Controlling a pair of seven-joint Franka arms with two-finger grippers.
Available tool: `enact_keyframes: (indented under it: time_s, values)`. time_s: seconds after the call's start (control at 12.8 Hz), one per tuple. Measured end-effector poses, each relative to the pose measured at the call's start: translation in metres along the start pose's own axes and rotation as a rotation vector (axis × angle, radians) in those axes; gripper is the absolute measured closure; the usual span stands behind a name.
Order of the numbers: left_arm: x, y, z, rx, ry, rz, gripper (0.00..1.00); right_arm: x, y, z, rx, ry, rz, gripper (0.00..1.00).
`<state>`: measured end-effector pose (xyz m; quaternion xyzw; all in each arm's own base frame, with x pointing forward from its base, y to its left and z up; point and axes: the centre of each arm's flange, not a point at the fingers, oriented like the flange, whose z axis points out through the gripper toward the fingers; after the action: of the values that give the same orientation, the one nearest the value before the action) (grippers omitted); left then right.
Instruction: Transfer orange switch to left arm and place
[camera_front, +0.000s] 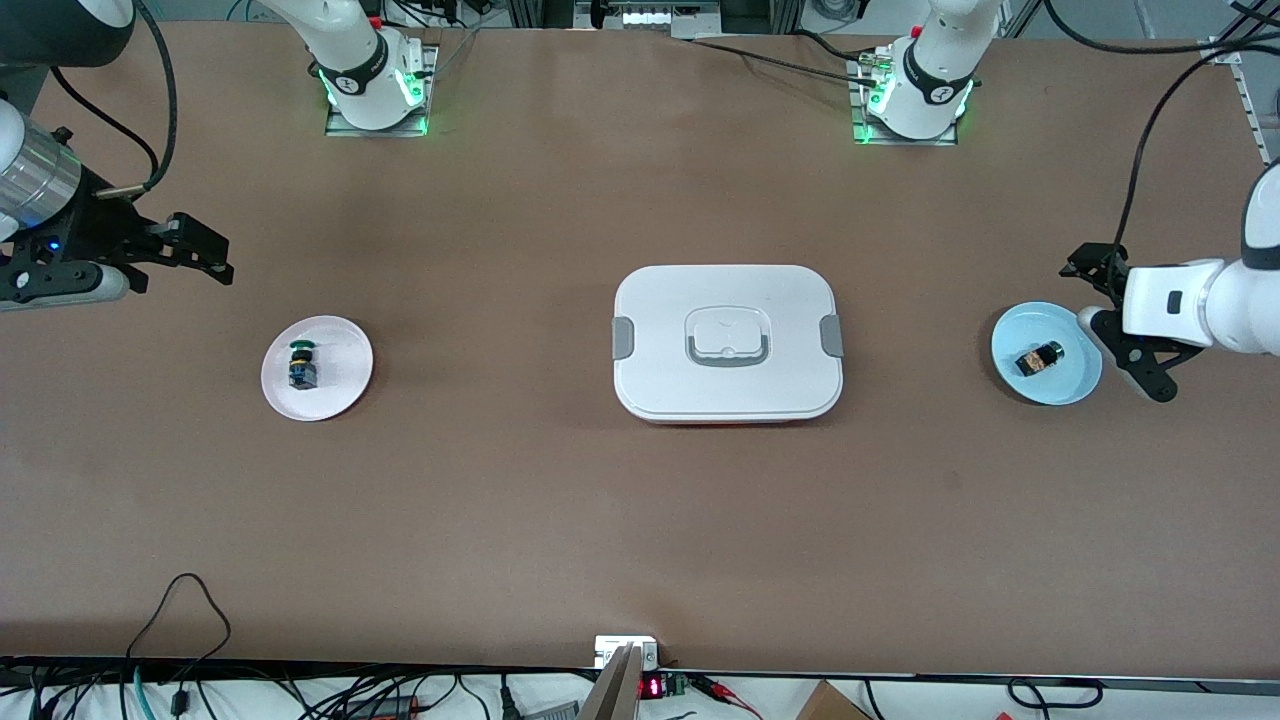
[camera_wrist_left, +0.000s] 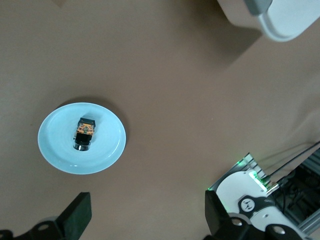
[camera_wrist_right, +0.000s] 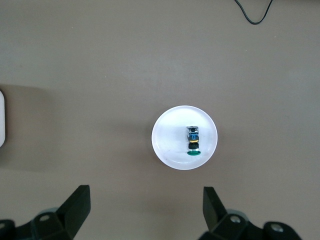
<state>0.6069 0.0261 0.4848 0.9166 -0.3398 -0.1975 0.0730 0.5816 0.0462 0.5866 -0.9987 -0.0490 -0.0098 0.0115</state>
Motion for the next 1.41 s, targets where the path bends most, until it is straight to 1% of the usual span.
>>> enact_keyframes:
  time_s: [0.16,0.39,0.47,0.55,0.63,0.7,0.78,0.94,1.02,1.25,1.41]
  values:
    - [-0.001,0.032,-0.033,0.021,0.048,-0.093,0.0,0.0,0.0,0.0,0.0,0.0,0.0,0.0]
    - [0.013,0.086,-0.057,0.094,0.06,-0.31,0.0,0.0,0.0,0.0,0.002,0.0,0.0,0.0]
    - [0.022,0.105,-0.061,0.094,0.078,-0.367,0.0,0.0,0.0,0.0,0.002,0.0,0.0,0.0]
    - [0.028,0.117,-0.066,0.071,0.127,-0.418,0.0,0.0,0.0,0.0,0.002,0.0,0.0,0.0]
    - [0.028,0.118,-0.07,0.053,0.182,-0.468,0.0,0.0,0.0,0.0,0.002,0.0,0.0,0.0]
    - [0.023,0.113,-0.072,0.058,0.23,-0.512,0.0,0.0,0.0,0.0,0.002,0.0,0.0,0.0]
    - [0.013,0.107,-0.073,0.08,0.264,-0.55,0.0,0.0,0.0,0.0,0.002,0.0,0.0,0.0]
    - [-0.01,0.107,-0.075,0.115,0.307,-0.595,0.0,0.0,0.0,0.0,0.002,0.0,0.0,0.0]
    - [-0.018,0.109,-0.073,0.121,0.325,-0.608,0.0,0.0,0.0,0.0,0.002,0.0,0.0,0.0]
    - [-0.031,0.104,-0.064,0.13,0.41,-0.686,0.0,0.0,-0.002,0.0,0.003,0.0,-0.002,0.0]
    - [-0.03,0.103,-0.06,0.127,0.405,-0.693,0.0,0.0,-0.002,0.0,0.003,0.0,-0.003,0.0]
